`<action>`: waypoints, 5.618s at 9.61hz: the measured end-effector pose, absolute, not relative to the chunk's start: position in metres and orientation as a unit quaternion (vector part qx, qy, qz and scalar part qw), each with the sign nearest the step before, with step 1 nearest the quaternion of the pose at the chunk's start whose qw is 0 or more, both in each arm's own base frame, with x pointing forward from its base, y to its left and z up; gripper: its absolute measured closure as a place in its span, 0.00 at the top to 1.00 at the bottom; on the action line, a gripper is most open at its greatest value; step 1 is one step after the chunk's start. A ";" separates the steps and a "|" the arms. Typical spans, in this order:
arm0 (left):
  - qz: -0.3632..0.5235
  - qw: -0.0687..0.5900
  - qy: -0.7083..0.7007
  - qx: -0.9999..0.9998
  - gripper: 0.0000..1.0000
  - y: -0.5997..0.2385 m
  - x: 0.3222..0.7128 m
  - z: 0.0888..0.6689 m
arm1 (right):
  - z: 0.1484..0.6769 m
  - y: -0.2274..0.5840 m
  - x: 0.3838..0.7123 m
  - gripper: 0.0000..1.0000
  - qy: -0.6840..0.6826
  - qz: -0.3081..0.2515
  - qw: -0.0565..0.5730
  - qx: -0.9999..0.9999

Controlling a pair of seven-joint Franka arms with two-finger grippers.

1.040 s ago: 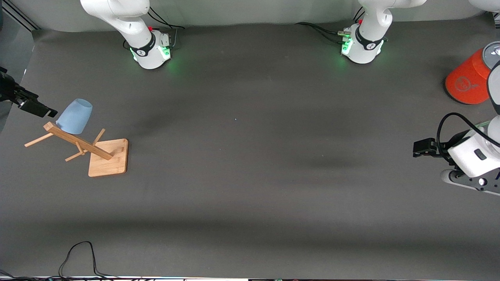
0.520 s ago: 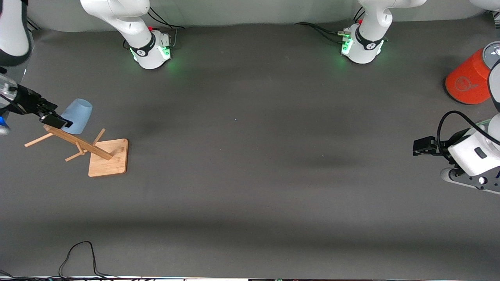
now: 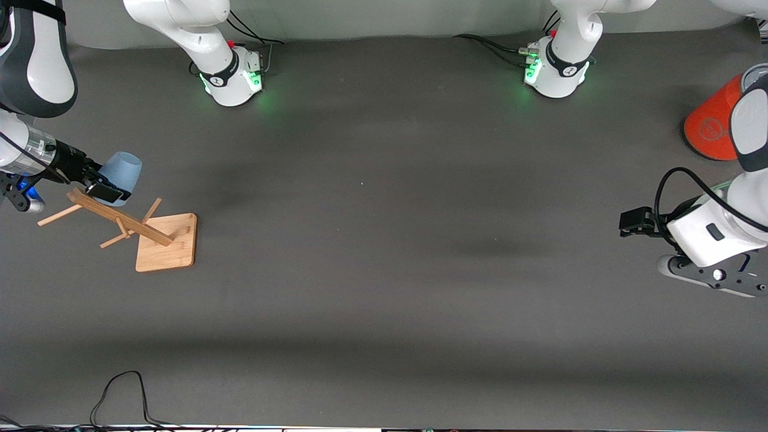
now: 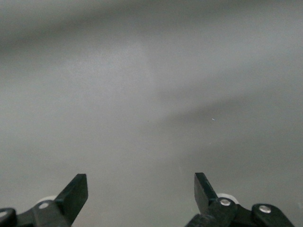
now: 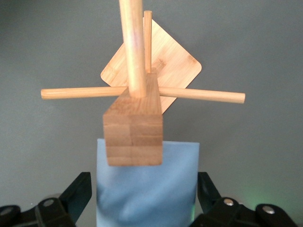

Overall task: Rotate and upright cup with both arms
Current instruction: 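Lift the blue cup off the stand branch with the right gripper, then carry the blue cup to the table middle with the right gripper, then lay the blue cup on its side and open the right gripper, then withdraw the right gripper while the left gripper reaches the cup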

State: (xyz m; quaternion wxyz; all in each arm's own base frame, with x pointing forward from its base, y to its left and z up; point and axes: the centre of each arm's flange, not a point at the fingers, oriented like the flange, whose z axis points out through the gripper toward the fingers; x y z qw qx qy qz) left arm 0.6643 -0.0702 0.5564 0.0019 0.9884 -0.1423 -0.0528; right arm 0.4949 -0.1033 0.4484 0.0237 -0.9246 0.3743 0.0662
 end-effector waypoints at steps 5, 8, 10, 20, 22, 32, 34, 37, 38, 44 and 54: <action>-0.054 0.002 -0.141 0.989 1.00 -0.070 0.664 0.556 | 0.451 -0.102 0.495 0.81 0.374 0.063 0.025 -0.925; -0.054 0.002 -0.141 0.989 1.00 -0.069 0.664 0.556 | 0.483 -0.061 0.485 0.81 0.388 0.061 0.028 -0.919; -0.054 0.001 -0.141 0.989 1.00 -0.069 0.664 0.556 | 0.514 -0.005 0.470 0.81 0.406 0.060 0.028 -0.911; -0.055 0.001 -0.140 0.989 1.00 -0.068 0.664 0.556 | 0.492 0.403 0.458 0.81 0.632 0.019 -0.016 -0.775; -0.055 0.001 -0.140 0.989 1.00 -0.068 0.664 0.556 | 0.434 0.474 0.472 0.81 0.669 0.002 -0.027 -0.743; -0.055 0.002 -0.143 0.988 1.00 -0.072 0.664 0.556 | 0.190 0.594 0.452 0.81 0.735 -0.074 -0.042 -0.673; -0.055 0.001 -0.148 0.987 1.00 -0.079 0.663 0.556 | 0.190 0.595 0.452 0.81 0.735 -0.075 -0.042 -0.673; -0.057 0.001 -0.149 0.987 1.00 -0.085 0.662 0.556 | 0.187 0.594 0.453 0.94 0.735 -0.076 -0.043 -0.673; -0.057 0.001 -0.149 0.987 1.00 -0.085 0.662 0.556 | 0.185 0.593 0.453 1.00 0.735 -0.076 -0.043 -0.672; -0.061 0.001 -0.160 0.985 1.00 -0.100 0.659 0.556 | 0.287 0.586 0.460 1.00 0.734 -0.071 -0.061 -0.673; -0.051 -0.069 -0.125 0.988 1.00 -0.382 0.579 0.492 | 0.572 0.181 0.579 1.00 0.456 0.085 -0.084 -0.882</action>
